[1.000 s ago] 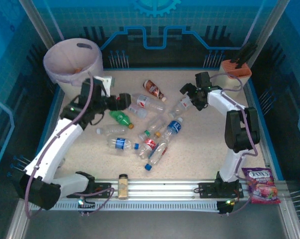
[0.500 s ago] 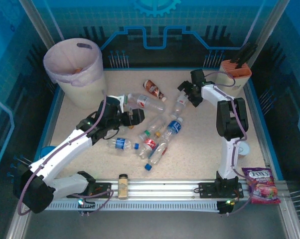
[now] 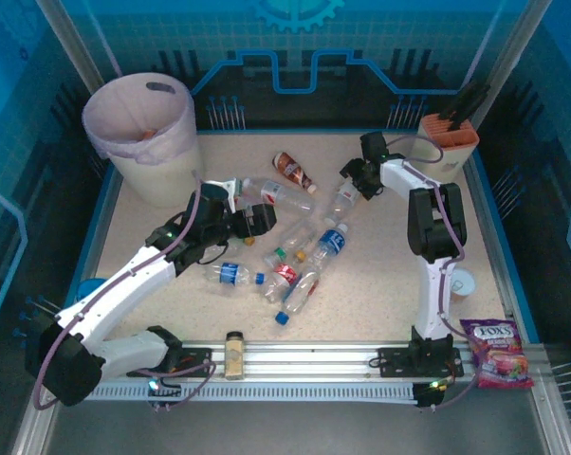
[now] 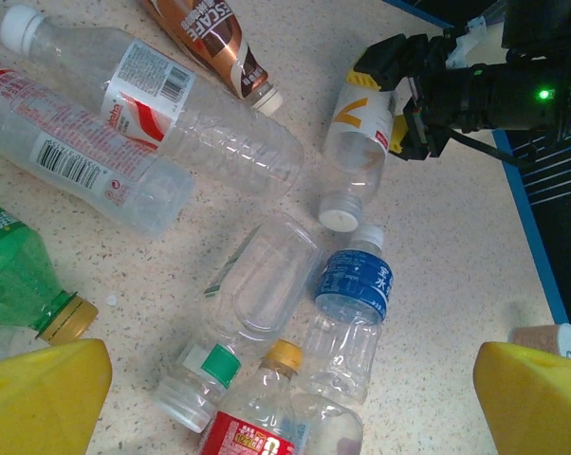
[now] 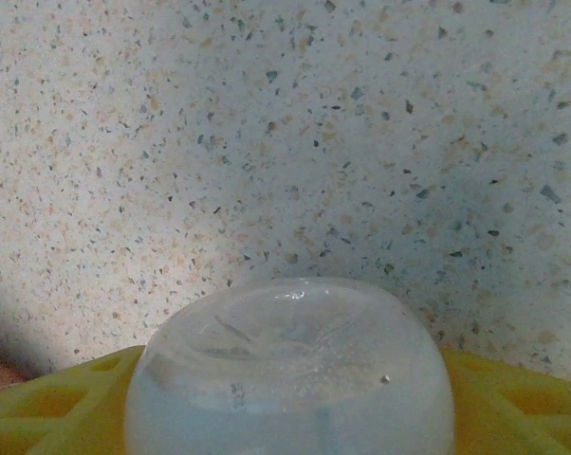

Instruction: Put the plastic bottles in the bin

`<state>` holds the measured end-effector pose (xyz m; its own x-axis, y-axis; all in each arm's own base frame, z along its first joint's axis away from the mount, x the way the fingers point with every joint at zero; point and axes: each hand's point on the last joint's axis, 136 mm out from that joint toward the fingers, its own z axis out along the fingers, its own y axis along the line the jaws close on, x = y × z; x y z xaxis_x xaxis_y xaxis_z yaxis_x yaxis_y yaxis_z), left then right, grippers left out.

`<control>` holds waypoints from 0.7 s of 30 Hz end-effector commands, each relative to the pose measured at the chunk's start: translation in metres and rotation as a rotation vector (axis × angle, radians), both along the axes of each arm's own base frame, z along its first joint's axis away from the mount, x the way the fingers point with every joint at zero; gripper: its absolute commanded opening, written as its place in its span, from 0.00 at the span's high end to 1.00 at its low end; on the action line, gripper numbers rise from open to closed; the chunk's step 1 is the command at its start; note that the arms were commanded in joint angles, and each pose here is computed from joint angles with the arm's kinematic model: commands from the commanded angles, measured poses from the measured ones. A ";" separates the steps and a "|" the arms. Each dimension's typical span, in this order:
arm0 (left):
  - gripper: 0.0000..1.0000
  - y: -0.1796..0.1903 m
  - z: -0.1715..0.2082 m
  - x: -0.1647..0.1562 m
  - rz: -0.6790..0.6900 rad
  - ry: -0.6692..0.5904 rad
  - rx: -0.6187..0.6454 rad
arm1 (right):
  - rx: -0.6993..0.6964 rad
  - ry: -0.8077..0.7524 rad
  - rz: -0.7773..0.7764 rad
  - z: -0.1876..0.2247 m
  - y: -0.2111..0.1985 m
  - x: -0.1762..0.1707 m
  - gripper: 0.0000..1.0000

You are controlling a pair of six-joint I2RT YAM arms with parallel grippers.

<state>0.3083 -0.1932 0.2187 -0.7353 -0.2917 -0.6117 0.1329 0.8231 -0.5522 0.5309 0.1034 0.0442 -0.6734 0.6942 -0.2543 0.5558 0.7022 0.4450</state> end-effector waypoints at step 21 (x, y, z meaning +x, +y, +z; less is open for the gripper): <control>0.01 -0.132 0.043 0.038 -0.391 -0.006 -0.364 | 0.311 -0.448 0.522 0.179 0.071 -0.069 0.51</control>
